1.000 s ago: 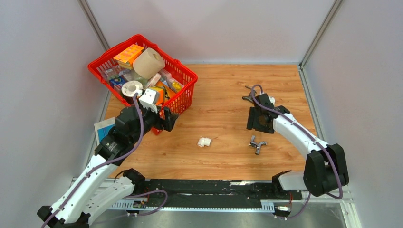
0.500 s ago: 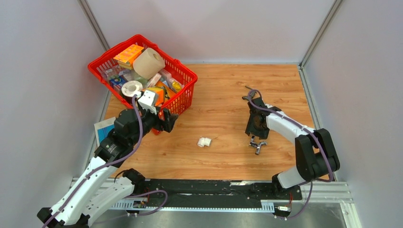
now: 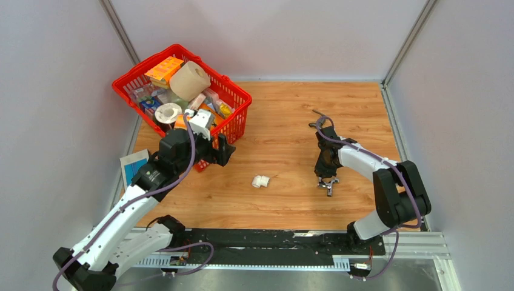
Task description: Install the water faucets
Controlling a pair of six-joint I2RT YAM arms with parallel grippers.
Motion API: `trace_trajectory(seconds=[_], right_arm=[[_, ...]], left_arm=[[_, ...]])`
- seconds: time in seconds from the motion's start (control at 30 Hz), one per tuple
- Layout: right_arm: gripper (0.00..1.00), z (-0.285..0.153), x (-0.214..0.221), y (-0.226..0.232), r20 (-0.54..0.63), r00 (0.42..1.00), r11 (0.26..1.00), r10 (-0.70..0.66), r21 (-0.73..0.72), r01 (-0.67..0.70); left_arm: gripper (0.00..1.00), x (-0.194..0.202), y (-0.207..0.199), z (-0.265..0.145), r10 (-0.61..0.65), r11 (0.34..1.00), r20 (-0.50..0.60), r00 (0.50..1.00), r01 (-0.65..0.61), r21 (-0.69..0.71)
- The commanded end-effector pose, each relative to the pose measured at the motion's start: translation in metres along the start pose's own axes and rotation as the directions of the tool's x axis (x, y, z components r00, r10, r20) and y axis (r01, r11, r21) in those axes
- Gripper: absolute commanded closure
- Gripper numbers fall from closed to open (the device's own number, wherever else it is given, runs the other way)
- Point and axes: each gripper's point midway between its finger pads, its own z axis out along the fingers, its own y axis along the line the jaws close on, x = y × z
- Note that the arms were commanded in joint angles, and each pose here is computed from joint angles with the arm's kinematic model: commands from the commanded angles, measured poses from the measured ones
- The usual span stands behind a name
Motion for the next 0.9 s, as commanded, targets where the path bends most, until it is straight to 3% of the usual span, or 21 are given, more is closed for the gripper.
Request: trace_trajectory(seconds=[0.0, 0.27, 0.43, 0.87], right_arm=[[0.85, 0.003, 0.0, 0.016, 0.005, 0.999, 0.996, 0.043, -0.082, -0.043], [1.0, -0.052, -0.043, 0.055, 0.164, 0.965, 0.937, 0.204, -0.318, -0.144], [1.0, -0.087, -0.054, 0.064, 0.208, 0.922, 0.873, 0.325, -0.44, -0.209], [1.0, -0.145, -0.05, 0.084, 0.144, 0.845, 0.655, 0.514, -0.702, -0.28]], left_arm=[[0.07, -0.02, -0.022, 0.006, -0.065, 0.994, -0.005, 0.998, 0.065, 0.091], [0.09, -0.014, -0.066, 0.039, -0.181, 0.968, -0.031, 0.983, 0.184, 0.168], [0.13, -0.004, -0.093, 0.067, -0.282, 0.939, -0.02, 0.959, 0.28, 0.198], [0.11, 0.026, -0.164, 0.117, -0.22, 0.903, -0.005, 0.975, 0.206, 0.377]])
